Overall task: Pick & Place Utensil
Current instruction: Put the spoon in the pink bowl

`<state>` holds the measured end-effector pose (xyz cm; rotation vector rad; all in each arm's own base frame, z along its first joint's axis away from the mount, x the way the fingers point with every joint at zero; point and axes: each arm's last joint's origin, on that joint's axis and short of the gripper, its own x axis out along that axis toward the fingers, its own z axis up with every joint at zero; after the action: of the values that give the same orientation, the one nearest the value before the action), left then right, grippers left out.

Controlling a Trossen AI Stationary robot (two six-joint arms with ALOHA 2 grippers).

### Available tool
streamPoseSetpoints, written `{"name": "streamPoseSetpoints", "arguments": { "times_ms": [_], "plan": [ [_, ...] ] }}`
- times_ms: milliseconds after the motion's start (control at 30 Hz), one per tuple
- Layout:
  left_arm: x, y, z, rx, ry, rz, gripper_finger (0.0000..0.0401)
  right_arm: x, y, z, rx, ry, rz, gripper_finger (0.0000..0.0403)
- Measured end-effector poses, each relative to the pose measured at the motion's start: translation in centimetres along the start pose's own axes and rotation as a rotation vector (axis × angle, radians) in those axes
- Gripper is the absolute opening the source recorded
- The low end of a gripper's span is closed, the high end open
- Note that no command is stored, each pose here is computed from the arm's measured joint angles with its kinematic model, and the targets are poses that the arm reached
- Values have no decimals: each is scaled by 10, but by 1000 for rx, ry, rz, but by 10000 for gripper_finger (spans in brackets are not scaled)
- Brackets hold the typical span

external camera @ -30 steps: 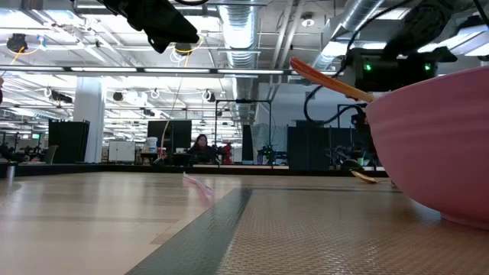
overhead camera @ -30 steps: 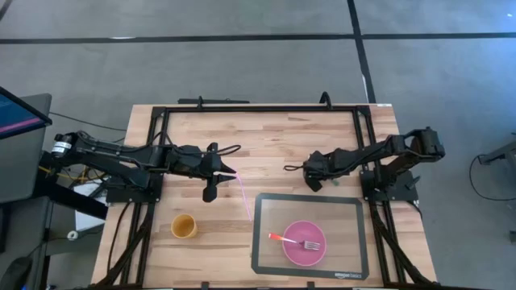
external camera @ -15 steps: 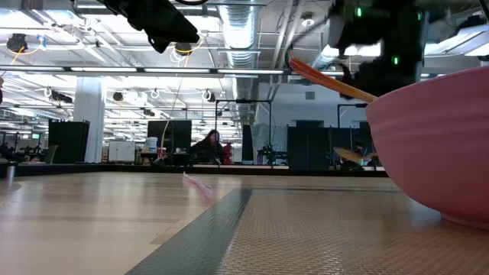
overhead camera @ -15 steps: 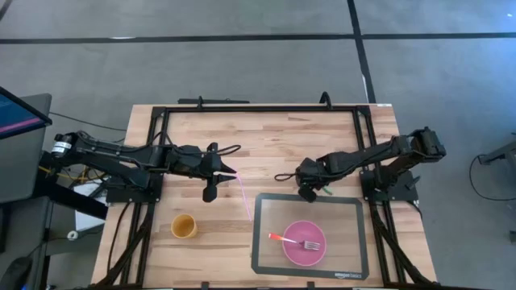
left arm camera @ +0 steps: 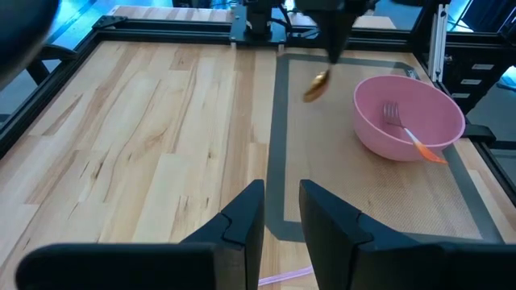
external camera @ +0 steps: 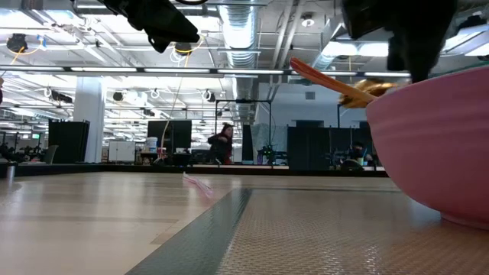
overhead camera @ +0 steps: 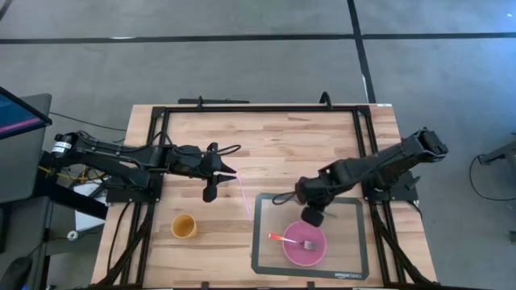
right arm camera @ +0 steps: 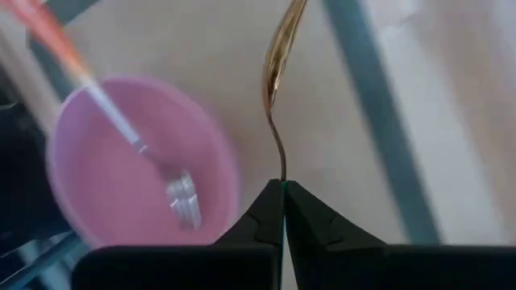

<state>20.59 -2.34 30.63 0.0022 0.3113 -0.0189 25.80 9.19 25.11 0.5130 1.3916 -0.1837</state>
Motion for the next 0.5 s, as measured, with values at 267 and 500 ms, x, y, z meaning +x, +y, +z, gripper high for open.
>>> {"name": "streamPoseSetpoints", "arguments": {
  "times_ms": [267,500],
  "plan": [
    [0,0,0,0,0,0,81,2,24,-27,108,92,62,0],
    [0,0,0,0,0,0,81,3,52,-43,109,54,189,0]
  ]
}}
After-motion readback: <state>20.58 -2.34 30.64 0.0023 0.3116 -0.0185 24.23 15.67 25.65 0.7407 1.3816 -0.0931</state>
